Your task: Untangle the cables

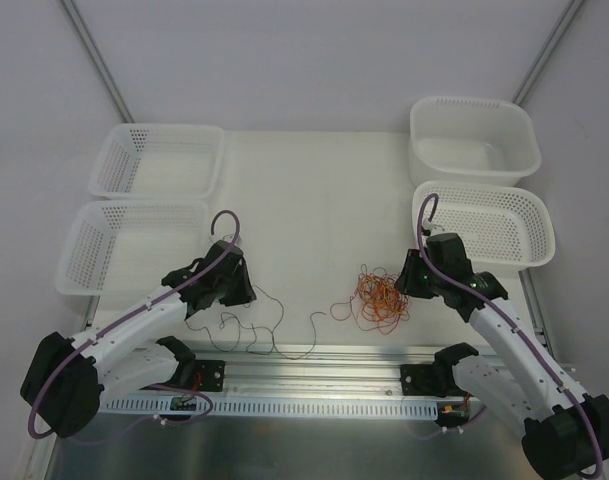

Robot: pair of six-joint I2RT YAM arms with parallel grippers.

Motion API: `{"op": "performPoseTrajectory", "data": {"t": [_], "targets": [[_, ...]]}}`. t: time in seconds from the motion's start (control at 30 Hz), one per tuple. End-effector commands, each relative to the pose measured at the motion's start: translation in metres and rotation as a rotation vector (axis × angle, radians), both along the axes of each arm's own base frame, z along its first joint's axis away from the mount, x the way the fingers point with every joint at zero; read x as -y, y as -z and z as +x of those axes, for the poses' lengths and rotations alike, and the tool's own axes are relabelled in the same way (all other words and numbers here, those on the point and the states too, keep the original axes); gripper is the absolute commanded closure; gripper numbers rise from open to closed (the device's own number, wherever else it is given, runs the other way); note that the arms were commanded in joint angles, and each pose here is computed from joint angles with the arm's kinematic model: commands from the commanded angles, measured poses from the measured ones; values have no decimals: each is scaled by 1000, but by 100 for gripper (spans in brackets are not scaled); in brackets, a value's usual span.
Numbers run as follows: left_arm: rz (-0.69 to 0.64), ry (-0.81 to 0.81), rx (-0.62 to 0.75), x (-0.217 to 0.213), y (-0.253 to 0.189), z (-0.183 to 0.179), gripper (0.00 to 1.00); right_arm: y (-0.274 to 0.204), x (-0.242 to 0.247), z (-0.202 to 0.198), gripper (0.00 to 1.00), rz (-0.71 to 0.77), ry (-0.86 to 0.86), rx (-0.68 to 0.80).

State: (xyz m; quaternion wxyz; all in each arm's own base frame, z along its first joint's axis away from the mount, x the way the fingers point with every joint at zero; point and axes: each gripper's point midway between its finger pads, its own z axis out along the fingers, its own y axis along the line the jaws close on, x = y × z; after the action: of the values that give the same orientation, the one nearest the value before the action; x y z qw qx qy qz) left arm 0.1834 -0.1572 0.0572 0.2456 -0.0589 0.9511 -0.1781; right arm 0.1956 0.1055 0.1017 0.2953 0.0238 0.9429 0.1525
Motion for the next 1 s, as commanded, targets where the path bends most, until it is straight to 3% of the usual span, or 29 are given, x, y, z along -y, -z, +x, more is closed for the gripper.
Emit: {"op": "performPoseTrajectory", "data": {"t": [0.0, 0.07, 0.2, 0.3, 0.43, 0.63, 0.83, 0.97], "targets": [[-40, -47, -27, 4, 5, -2, 77, -11, -6, 4, 65, 32, -25, 54], [-42, -33, -18, 5, 3, -2, 64, -13, -9, 2, 55, 46, -40, 58], [-49, -49, -13, 3, -11, -3, 47, -18, -11, 0, 42, 54, -68, 70], [-51, -136, -37, -4, -18, -7, 28, -24, -11, -2, 32, 54, -85, 84], [-28, -337, -73, -20, -27, -8, 13, -30, -13, -5, 20, 65, -105, 103], [53, -687, -120, -58, -38, -21, 7, -32, -16, -11, 12, 86, -137, 112], [25, -846, -257, -49, -18, -43, 7, -27, -21, -14, 8, 104, -170, 107], [58, -890, -222, -49, -5, -47, 4, -26, -28, -18, 7, 135, -207, 109]]}}
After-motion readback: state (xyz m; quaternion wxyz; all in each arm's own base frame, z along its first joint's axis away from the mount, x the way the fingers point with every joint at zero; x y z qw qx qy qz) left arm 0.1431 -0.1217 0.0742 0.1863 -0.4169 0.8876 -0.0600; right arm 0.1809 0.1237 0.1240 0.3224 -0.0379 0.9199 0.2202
